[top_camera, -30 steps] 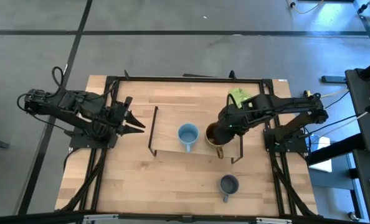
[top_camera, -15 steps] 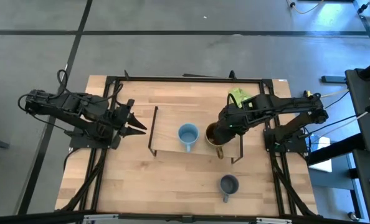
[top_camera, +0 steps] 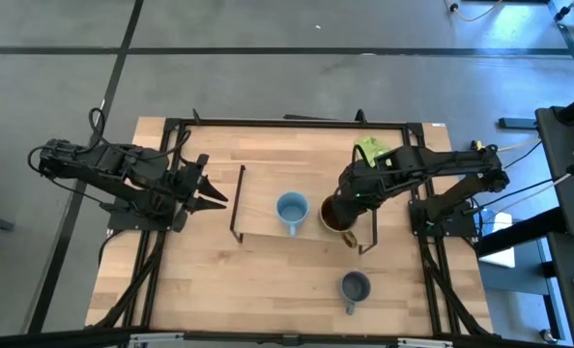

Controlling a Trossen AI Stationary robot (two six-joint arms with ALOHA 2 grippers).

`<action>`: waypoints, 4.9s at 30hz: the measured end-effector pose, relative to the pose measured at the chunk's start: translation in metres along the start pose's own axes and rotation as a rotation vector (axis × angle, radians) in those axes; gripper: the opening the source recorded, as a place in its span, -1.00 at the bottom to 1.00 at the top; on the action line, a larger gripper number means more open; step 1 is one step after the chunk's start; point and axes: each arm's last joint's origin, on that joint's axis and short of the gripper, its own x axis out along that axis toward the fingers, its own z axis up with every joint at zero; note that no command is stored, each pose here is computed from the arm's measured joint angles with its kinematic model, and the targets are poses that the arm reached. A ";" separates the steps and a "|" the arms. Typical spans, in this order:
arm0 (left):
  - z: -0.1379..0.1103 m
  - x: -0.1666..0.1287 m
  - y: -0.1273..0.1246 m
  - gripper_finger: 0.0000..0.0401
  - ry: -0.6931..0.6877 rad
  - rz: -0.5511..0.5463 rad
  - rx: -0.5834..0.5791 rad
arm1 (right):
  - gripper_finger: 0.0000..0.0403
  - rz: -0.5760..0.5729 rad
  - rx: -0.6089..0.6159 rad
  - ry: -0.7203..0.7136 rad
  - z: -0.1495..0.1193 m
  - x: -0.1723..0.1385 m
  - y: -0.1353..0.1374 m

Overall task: Stack small to large cups/mugs on shelf
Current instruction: Adjust the mugs on the shelf

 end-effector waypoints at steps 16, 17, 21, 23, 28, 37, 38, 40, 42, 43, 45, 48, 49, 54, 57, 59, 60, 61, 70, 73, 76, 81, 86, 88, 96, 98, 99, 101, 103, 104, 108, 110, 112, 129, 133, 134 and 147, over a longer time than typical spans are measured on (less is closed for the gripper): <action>0.000 0.000 0.000 -0.65 0.000 0.000 -0.004 | -0.79 -0.032 -0.004 -0.015 0.000 -0.001 -0.003; 0.000 0.000 0.000 -0.65 0.000 0.000 -0.004 | -0.79 -0.032 -0.003 -0.018 0.000 -0.001 -0.004; 0.000 0.000 0.000 -0.65 0.000 0.000 -0.004 | -0.79 -0.033 -0.004 -0.021 0.000 -0.001 -0.004; 0.000 0.000 0.000 -0.65 0.000 0.000 -0.004 | -0.79 -0.032 -0.004 -0.022 0.000 -0.001 -0.004; 0.000 0.000 0.000 -0.65 0.001 0.000 -0.004 | -0.79 -0.032 -0.004 -0.024 0.000 -0.001 -0.004; 0.000 0.000 0.000 -0.65 0.001 0.000 -0.008 | -0.79 -0.027 -0.005 -0.051 0.000 -0.005 -0.006; 0.000 0.000 0.000 -0.65 0.001 0.000 -0.008 | -0.79 -0.024 -0.004 -0.053 0.000 -0.006 -0.007; 0.000 0.000 0.000 -0.65 0.003 0.001 -0.009 | -0.79 -0.020 -0.003 -0.060 0.000 -0.008 -0.008; 0.000 0.000 0.000 -0.65 0.004 0.001 -0.009 | -0.79 -0.017 -0.003 -0.064 -0.001 -0.009 -0.009; 0.000 0.000 0.000 -0.65 0.004 0.001 -0.010 | -0.79 -0.016 -0.002 -0.064 -0.001 -0.009 -0.009; 0.000 0.000 0.000 -0.65 0.005 0.001 -0.012 | -0.79 -0.015 -0.002 -0.065 -0.001 -0.009 -0.009; -0.001 0.000 0.000 -0.65 0.005 0.001 -0.025 | -0.79 -0.017 -0.002 -0.057 -0.001 -0.009 -0.009; -0.001 0.000 0.000 -0.65 0.005 0.001 -0.028 | -0.79 -0.019 -0.001 -0.050 -0.001 -0.009 -0.009; -0.001 0.000 0.000 -0.65 0.009 0.001 -0.030 | -0.79 -0.019 0.001 -0.038 -0.002 -0.009 -0.010; -0.001 0.000 0.000 -0.65 0.009 0.001 -0.030 | -0.79 -0.023 0.001 -0.031 -0.002 -0.009 -0.010; -0.001 0.000 0.000 -0.65 0.009 0.001 -0.030 | -0.79 -0.028 0.005 -0.015 -0.003 -0.009 -0.011; -0.001 0.000 0.000 -0.65 0.009 0.001 -0.030 | -0.79 -0.030 0.011 -0.008 -0.003 -0.009 -0.011; -0.001 0.000 0.000 -0.65 0.009 0.001 -0.030 | -0.79 -0.033 0.018 -0.005 -0.003 -0.009 -0.012; -0.001 0.000 0.000 -0.65 0.008 0.001 -0.030 | -0.79 -0.025 0.018 0.016 -0.007 -0.010 -0.011; -0.001 0.000 0.000 -0.65 0.009 0.001 -0.029 | -0.79 -0.024 0.019 0.017 -0.007 -0.010 -0.010; -0.001 0.000 0.000 -0.65 0.009 0.001 -0.029 | -0.78 -0.024 0.016 0.015 -0.008 -0.010 -0.010; -0.001 0.000 0.000 -0.65 0.009 0.001 -0.029 | -0.65 -0.029 0.015 0.002 -0.008 -0.010 -0.010; -0.001 0.000 0.000 -0.65 0.009 0.000 -0.029 | -0.50 -0.031 0.012 -0.015 -0.007 -0.010 -0.010; -0.001 0.000 0.000 -0.65 0.009 0.000 -0.029 | -0.45 -0.032 0.012 -0.016 -0.007 -0.010 -0.010; -0.001 0.000 0.000 -0.65 0.009 -0.001 -0.029 | -0.39 -0.041 0.004 -0.041 -0.007 -0.011 -0.012; -0.001 0.000 -0.001 -0.65 0.011 -0.016 -0.029 | -0.38 -0.035 0.003 -0.052 -0.007 -0.015 -0.014; -0.001 0.000 -0.001 -0.65 0.012 -0.025 -0.029 | -0.38 -0.030 0.003 -0.056 -0.007 -0.016 -0.016; -0.001 0.000 -0.001 -0.65 0.013 -0.030 -0.029 | -0.38 -0.021 0.004 -0.060 -0.008 -0.019 -0.018; -0.001 0.000 -0.001 -0.65 0.012 -0.030 -0.029 | -0.38 -0.009 0.003 -0.075 -0.008 -0.023 -0.020; -0.001 0.001 -0.001 -0.65 0.015 -0.029 -0.029 | -0.38 0.003 0.002 -0.085 -0.009 -0.025 -0.022; -0.002 0.008 -0.001 -0.65 0.040 -0.026 -0.021 | -0.38 0.075 -0.050 -0.173 -0.010 -0.041 -0.021; -0.003 0.014 -0.001 -0.65 0.069 -0.021 0.002 | -0.38 0.107 -0.104 -0.237 -0.010 -0.053 -0.020; -0.007 0.024 -0.002 -0.65 0.119 -0.015 0.028 | -0.38 0.159 -0.141 -0.308 -0.009 -0.066 -0.017; -0.017 0.101 0.023 -0.65 0.289 0.011 0.146 | -0.38 0.462 -0.290 -0.422 -0.018 -0.073 0.043; -0.018 0.106 0.033 -0.65 0.304 0.039 0.163 | -0.38 0.510 -0.326 -0.389 -0.027 -0.061 0.062; -0.018 0.107 0.036 -0.65 0.307 0.047 0.169 | -0.38 0.521 -0.329 -0.390 -0.029 -0.059 0.067; -0.023 0.135 0.067 -0.65 0.317 0.029 0.143 | -0.38 0.630 -0.426 -0.304 -0.043 -0.016 0.119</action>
